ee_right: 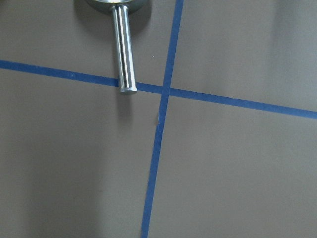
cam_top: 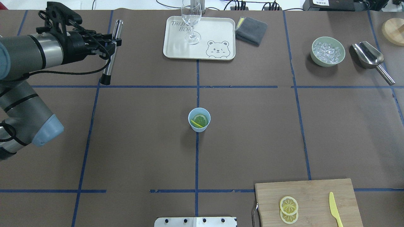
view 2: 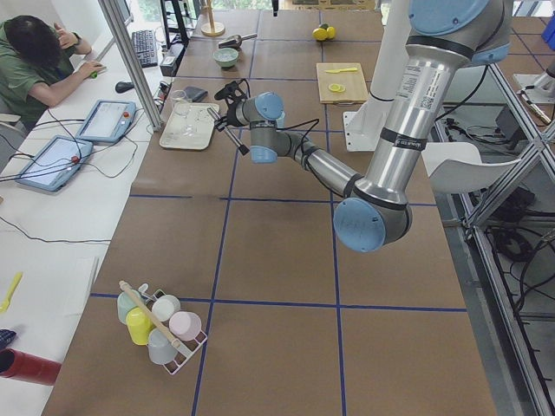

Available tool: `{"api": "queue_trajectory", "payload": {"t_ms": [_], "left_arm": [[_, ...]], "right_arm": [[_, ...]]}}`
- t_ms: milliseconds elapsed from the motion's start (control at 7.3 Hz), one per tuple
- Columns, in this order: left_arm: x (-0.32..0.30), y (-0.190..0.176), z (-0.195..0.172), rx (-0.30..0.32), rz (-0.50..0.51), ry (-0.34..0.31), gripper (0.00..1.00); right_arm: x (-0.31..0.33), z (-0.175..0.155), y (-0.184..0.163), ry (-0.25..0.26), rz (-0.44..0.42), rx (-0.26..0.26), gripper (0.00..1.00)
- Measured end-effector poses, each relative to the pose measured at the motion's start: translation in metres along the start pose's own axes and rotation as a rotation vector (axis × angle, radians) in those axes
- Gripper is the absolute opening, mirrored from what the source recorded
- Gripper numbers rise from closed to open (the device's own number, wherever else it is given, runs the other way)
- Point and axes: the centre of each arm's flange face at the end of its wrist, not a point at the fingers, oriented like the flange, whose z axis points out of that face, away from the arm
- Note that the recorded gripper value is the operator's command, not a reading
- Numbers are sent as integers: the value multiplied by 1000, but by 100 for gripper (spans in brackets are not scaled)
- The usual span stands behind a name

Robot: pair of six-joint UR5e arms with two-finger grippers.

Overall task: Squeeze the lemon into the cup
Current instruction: 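Lift the muddler upright and carry it over the cup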

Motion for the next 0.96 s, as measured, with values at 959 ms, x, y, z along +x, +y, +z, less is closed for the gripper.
{"api": "queue_trajectory", "payload": {"t_ms": [959], "left_arm": [[148,33,77,433,-44,206,0]], "right_arm": [[10,-5,3,5,18,10,100]]}}
